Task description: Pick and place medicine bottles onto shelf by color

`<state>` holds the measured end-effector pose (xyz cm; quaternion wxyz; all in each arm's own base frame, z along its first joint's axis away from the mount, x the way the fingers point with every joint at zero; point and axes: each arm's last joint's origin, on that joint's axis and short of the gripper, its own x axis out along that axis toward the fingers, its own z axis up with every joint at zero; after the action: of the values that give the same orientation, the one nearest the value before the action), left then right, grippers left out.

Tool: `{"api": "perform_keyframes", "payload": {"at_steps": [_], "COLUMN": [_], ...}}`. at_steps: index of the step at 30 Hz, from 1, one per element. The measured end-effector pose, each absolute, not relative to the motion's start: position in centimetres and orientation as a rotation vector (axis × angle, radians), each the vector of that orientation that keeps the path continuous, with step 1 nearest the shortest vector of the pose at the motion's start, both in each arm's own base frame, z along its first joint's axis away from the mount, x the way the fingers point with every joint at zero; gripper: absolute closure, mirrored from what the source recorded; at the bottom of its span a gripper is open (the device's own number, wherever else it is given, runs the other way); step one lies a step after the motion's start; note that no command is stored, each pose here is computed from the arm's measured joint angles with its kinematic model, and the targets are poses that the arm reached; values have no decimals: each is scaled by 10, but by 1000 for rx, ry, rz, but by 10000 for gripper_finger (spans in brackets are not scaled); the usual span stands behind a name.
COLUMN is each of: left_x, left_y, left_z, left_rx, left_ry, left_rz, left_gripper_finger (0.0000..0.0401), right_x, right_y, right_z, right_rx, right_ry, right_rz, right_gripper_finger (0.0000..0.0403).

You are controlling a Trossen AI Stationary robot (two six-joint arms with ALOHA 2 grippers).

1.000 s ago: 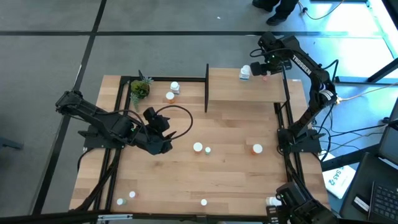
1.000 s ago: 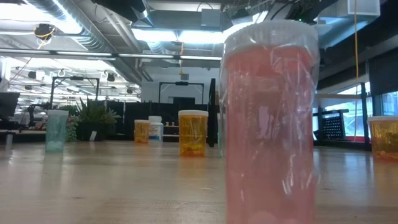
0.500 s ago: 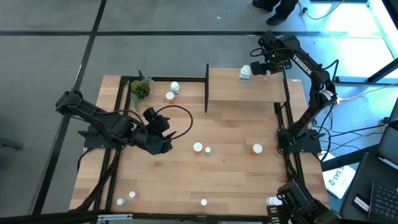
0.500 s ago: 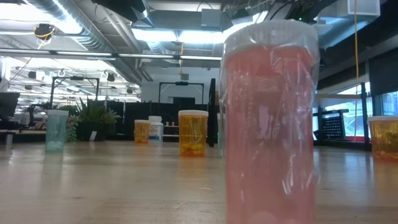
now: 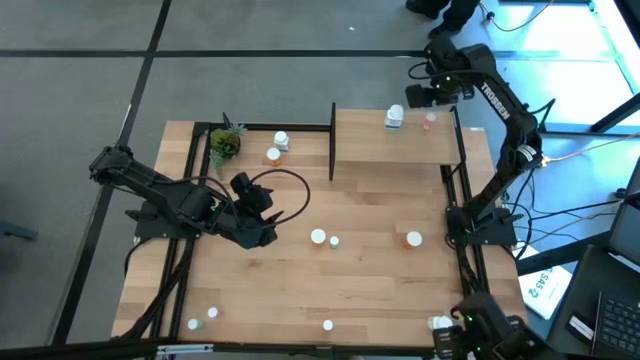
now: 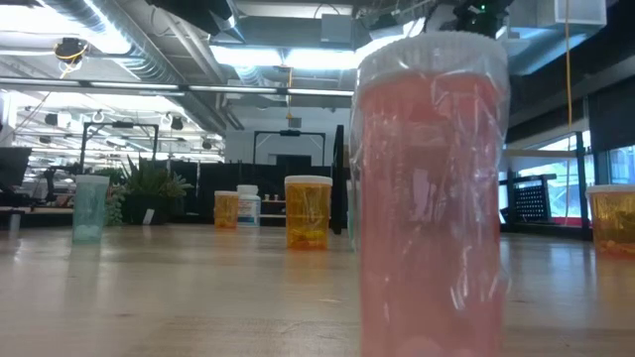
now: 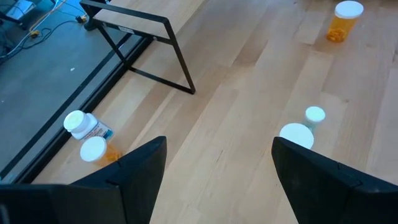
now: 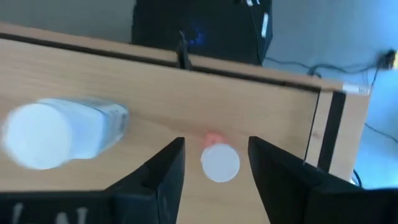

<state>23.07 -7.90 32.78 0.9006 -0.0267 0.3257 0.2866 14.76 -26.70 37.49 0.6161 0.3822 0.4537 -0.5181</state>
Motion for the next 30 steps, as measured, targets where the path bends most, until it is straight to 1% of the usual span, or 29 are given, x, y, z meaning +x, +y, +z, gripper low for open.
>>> {"api": "perform_keyframes", "payload": {"at_steps": [4,12,15,18,23,28,30], "left_x": [231,231,231,231,231,231,231], "left_y": [-79,-79,-79,-79,-79,-79,-79], "left_z": [328,328,328,328,328,328,328], "left_rx": [-55,-52,-52,-53,-53,-53,-53], "left_ry": [674,675,675,675,675,674,674], "left_rz": [593,593,593,593,593,593,593], "left_gripper_finger": [115,115,115,115,115,115,115], "right_x": [153,193,212,228,249,262,266], "right_y": [-262,-241,-229,-218,-211,-218,-222], "right_z": [394,407,409,411,411,393,385], "right_rx": [801,625,507,380,279,306,285], "right_ry": [1007,954,949,948,908,976,1015], "right_rz": [-1103,-750,-648,-552,-483,-428,-405], "right_gripper_finger": [224,224,226,236,276,340,367]}}
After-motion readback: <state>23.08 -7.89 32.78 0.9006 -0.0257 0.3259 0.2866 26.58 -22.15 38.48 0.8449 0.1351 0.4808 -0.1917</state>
